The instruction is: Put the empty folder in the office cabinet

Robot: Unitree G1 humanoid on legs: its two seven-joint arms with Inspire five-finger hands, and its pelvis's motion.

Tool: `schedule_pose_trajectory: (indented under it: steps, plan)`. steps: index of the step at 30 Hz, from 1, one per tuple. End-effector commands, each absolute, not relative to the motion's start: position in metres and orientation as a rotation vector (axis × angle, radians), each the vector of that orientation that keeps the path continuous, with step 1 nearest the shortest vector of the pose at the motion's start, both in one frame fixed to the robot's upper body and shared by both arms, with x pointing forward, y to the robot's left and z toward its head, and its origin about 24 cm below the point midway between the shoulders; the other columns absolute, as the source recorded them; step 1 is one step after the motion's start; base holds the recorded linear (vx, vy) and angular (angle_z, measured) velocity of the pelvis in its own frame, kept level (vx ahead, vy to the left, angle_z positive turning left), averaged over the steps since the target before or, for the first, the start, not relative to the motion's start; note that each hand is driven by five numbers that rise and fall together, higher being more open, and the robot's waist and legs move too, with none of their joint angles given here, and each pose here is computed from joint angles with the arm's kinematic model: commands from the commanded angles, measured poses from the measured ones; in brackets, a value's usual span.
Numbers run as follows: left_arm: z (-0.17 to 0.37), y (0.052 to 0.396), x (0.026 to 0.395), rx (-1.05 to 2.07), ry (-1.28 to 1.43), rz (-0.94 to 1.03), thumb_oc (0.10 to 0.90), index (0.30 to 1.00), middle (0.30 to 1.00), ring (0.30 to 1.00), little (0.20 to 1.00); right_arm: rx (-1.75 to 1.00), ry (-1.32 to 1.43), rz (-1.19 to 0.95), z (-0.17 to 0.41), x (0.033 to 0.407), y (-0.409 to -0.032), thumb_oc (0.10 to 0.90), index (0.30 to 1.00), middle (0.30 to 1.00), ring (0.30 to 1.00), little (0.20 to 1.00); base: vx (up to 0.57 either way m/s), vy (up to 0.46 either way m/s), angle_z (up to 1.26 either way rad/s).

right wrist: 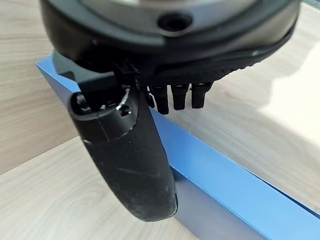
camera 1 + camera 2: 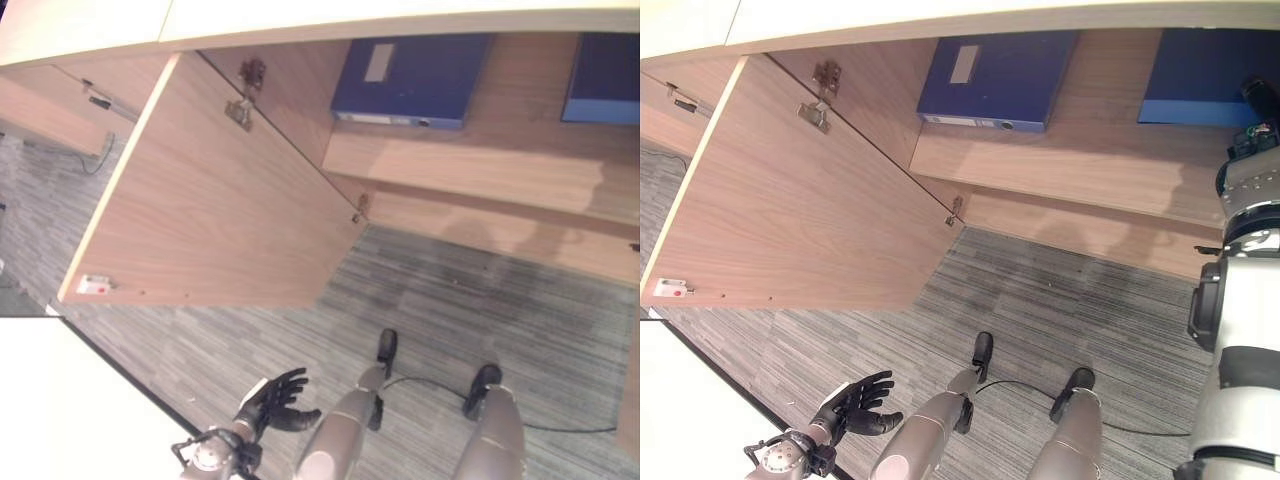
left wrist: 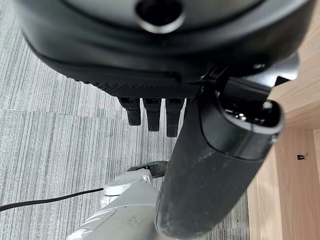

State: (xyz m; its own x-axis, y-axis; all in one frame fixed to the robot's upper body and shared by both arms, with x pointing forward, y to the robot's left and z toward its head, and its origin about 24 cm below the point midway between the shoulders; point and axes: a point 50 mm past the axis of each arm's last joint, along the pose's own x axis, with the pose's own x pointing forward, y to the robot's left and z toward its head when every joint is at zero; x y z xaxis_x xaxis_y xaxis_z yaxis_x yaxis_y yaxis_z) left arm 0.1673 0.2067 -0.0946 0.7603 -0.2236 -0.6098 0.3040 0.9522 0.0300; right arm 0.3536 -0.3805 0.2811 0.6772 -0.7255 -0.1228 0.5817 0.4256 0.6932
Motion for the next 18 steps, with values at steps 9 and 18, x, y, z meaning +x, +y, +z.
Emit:
schedule_pose_trajectory:
  steps: [9,18]
  plan:
    - [-0.106,0.238,0.154,0.211,0.758,-0.182,0.800,0.900,0.900,0.900,0.900,0.828,-0.206,-0.871,0.255,0.348,-0.390,0.800,0.900,0.900,0.900,0.900,-0.01,-0.001,0.02]
    - [-0.129,0.231,0.140,0.180,0.861,-0.077,0.800,0.900,0.900,0.900,0.900,0.882,-0.002,-0.895,0.168,0.360,-0.361,0.800,0.900,0.900,0.900,0.900,0.03,-0.029,-0.04]
